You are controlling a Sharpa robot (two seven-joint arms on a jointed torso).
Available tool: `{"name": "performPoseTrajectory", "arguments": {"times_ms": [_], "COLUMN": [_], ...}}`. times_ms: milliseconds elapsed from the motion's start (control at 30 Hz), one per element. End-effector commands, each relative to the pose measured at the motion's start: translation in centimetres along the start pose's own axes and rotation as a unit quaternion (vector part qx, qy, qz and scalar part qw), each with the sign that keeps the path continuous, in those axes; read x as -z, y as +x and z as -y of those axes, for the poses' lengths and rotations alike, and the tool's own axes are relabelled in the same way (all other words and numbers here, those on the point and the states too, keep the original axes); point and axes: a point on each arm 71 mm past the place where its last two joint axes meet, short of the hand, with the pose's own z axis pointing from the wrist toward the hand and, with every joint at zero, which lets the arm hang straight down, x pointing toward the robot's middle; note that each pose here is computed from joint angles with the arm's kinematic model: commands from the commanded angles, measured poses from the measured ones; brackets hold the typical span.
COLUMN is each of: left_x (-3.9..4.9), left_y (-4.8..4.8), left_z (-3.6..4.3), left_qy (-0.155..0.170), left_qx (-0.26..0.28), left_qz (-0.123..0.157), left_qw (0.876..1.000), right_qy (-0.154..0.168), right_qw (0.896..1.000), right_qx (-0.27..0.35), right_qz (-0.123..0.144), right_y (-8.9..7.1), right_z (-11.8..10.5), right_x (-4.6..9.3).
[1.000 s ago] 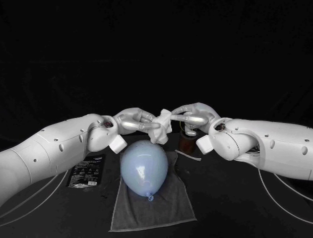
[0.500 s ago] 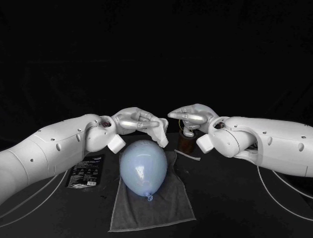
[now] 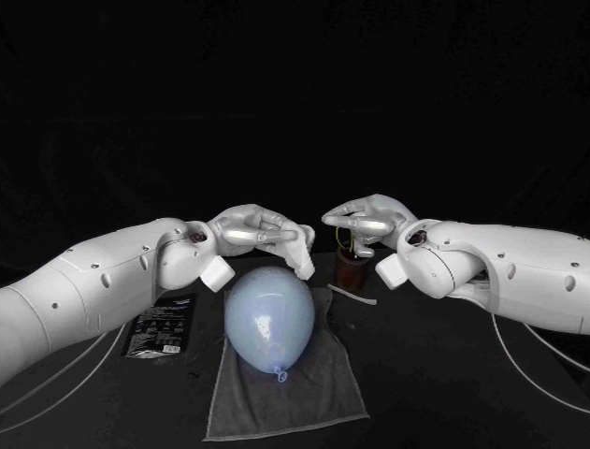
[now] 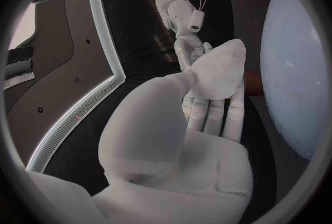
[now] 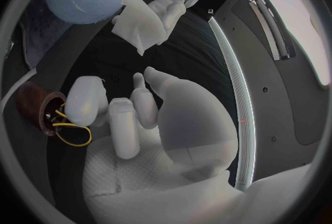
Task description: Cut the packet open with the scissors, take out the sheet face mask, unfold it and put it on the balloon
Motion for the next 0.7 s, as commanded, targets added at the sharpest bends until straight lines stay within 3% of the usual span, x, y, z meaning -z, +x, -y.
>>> {"name": "performPoseTrajectory", "arguments": {"times_ms": [33,233,400,533,700], "left_x": [-0.05,-0.05,-0.13,-0.20,-0.26], "left_y": [0.01,-0.17,-0.15,-0.08,0.01], "left_z": [0.20,0.21,0.22,0.25,0.27], "left_qy": [0.005,0.004,0.002,0.002,0.001], "left_qx": [0.005,0.001,-0.001,-0.003,-0.005], "left_qz": [0.007,0.026,0.035,0.042,0.045], "left_qw": [1.000,1.000,0.999,0.999,0.999], "right_qy": [-0.109,-0.197,-0.229,-0.224,-0.202], "right_qw": [0.985,0.950,0.925,0.918,0.919], "right_qx": [0.126,0.241,0.301,0.326,0.336], "right_qz": [0.032,0.031,0.033,0.040,0.053], "right_y": [0.4,2.4,4.0,4.7,5.0], "right_z": [-2.1,-4.1,-5.0,-5.3,-5.1], "right_x": [0.7,2.3,3.0,3.0,2.6]}}
